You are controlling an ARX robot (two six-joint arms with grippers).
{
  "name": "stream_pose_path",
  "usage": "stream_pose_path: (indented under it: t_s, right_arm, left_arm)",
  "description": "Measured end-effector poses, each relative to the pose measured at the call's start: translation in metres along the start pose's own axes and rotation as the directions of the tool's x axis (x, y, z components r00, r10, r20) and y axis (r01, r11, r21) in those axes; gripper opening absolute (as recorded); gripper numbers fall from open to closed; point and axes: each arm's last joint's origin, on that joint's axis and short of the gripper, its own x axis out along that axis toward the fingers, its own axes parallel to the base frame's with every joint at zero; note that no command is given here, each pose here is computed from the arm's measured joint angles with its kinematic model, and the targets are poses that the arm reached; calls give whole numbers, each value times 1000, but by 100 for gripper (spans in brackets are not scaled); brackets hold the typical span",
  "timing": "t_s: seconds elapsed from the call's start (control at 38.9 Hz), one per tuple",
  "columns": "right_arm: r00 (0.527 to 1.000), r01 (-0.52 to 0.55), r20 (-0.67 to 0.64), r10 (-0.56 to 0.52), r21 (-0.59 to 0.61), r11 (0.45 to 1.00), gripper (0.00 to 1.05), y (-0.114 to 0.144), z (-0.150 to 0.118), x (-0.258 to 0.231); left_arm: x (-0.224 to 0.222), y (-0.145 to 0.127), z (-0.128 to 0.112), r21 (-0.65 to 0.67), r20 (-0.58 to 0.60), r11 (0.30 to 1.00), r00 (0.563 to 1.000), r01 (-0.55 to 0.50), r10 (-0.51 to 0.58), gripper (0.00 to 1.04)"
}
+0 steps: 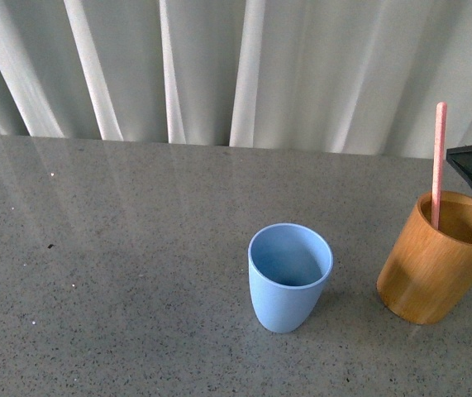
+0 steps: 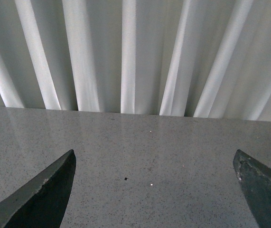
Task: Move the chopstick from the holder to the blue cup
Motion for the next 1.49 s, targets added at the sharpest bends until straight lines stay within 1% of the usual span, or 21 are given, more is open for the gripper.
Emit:
stream_pose_path:
  t_s: [0.23,0.36,0.49,0.62,0.69,0.77,1.05,1.13,1.21,1.34,1.49]
  right_arm:
    - [1000,-18,2,18,0,1000,95,5,3,20]
    - [1000,-8,15,8,-6,1000,95,7,6,35]
    - [1000,-5,24,5,13,1000,95,7,10,45]
    - [999,-20,25,19,22,1000,95,13,12,50]
    - [999,-23,23,23,22,999,81,18,12,52]
    - [999,-35,18,34,20,999,65,23,11,54]
    - [999,-40,15,40,34,999,26,26,10,55]
    - [999,-43,21,42,34,999,12,27,10,54]
    - [999,-39,31,38,24,999,2,27,12,50]
    - [998,-30,63,28,25,999,2,24,21,35]
    - [992,-14,123,15,-4,1000,2,21,44,15]
  left_arm:
    - [0,0,0,0,0,1000,1000,0,0,98]
    - [0,0,0,0,0,1000,1000,0,0,98]
    - [0,0,0,0,0,1000,1000,0,0,98]
    - [0,0,0,0,0,1000,1000,0,0,98]
    - [0,0,0,0,0,1000,1000,0,0,98]
    - [0,0,0,0,0,1000,1000,0,0,98]
    - [0,0,0,0,0,1000,1000,0,0,98]
    - [0,0,0,0,0,1000,1000,0,0,98]
    - [0,0,0,0,0,1000,1000,0,0,98]
    - [0,0,0,0,0,1000,1000,0,0,98]
    - [0,0,0,0,0,1000,1000,0,0,98]
